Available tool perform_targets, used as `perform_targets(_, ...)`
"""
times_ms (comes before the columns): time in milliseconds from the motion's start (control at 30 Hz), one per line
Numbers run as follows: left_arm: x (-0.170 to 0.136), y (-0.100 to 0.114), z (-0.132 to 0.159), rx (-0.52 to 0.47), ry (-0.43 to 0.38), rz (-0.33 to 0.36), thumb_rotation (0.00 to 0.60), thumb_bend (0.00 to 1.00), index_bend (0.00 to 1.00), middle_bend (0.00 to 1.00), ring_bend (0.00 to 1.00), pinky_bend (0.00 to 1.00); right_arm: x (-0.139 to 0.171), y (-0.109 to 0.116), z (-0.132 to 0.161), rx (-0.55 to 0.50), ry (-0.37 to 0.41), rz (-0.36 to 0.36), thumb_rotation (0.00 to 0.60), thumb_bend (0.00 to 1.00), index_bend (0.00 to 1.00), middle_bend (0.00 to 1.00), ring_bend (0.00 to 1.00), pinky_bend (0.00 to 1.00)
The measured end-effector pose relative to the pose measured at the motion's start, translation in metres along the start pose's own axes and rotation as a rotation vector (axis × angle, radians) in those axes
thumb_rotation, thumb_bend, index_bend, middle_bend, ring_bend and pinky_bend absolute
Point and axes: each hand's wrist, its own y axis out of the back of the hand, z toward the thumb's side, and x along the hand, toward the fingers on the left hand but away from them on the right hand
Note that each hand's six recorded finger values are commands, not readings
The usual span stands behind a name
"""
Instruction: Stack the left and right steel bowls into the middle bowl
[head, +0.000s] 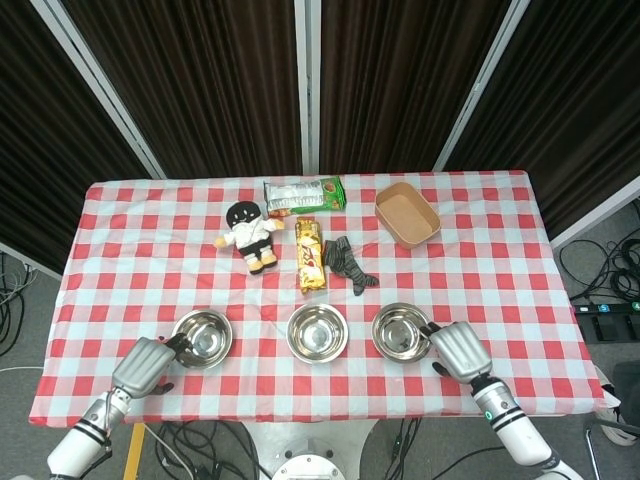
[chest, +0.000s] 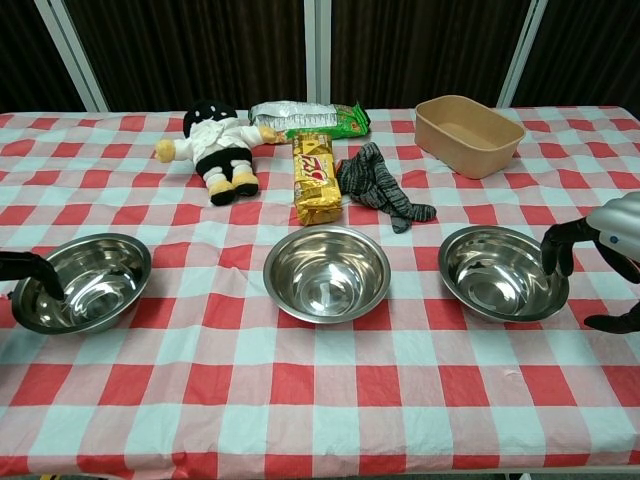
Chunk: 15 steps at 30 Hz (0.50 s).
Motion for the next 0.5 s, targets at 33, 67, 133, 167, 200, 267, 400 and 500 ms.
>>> perform_targets(33, 0.000, -0.001, 0.000, 0.001, 0.000, 0.000, 0.600, 0.16, 0.37, 0.37, 0.70, 0.83, -0.001, 0.000, 0.002, 0.000, 0.005, -0.002, 0.600, 0.12, 0.41, 0.43, 0.69, 0.67)
perform_targets(67, 0.001, -0.001, -0.001, 0.001, 0.001, 0.001, 0.600, 0.16, 0.37, 0.37, 0.70, 0.83, -0.002, 0.000, 0.003, 0.000, 0.010, -0.003, 0.600, 0.12, 0.42, 0.43, 0.69, 0.67)
perform_targets(133, 0.002, -0.001, -0.002, 0.002, 0.002, 0.002, 0.600, 0.17, 0.37, 0.37, 0.71, 0.84, -0.005, 0.000, 0.007, 0.001, 0.020, -0.007, 0.600, 0.14, 0.42, 0.43, 0.69, 0.67)
perform_targets(167, 0.002, -0.001, -0.002, 0.002, 0.004, 0.004, 0.600, 0.17, 0.37, 0.37, 0.71, 0.84, -0.006, 0.000, 0.009, 0.001, 0.025, -0.006, 0.600, 0.15, 0.42, 0.44, 0.69, 0.67)
perform_targets(200, 0.003, -0.002, -0.003, 0.003, 0.005, 0.005, 0.600, 0.17, 0.37, 0.37, 0.71, 0.84, -0.007, -0.001, 0.011, 0.002, 0.031, -0.004, 0.600, 0.15, 0.42, 0.44, 0.69, 0.67)
perform_targets(267, 0.003, -0.002, -0.003, 0.002, 0.009, 0.005, 0.600, 0.18, 0.37, 0.38, 0.71, 0.84, -0.009, -0.002, 0.015, 0.008, 0.040, -0.002, 0.600, 0.16, 0.42, 0.44, 0.69, 0.67)
perform_targets(400, 0.005, -0.003, -0.005, 0.004, 0.016, 0.007, 0.600, 0.18, 0.38, 0.38, 0.72, 0.84, -0.013, -0.006, 0.022, 0.010, 0.049, 0.001, 0.600, 0.16, 0.43, 0.44, 0.69, 0.67)
perform_targets(500, 0.006, -0.003, -0.006, 0.005, 0.020, 0.012, 0.600, 0.19, 0.39, 0.39, 0.72, 0.84, -0.016, -0.008, 0.023, 0.009, 0.046, 0.002, 0.600, 0.16, 0.43, 0.44, 0.69, 0.67)
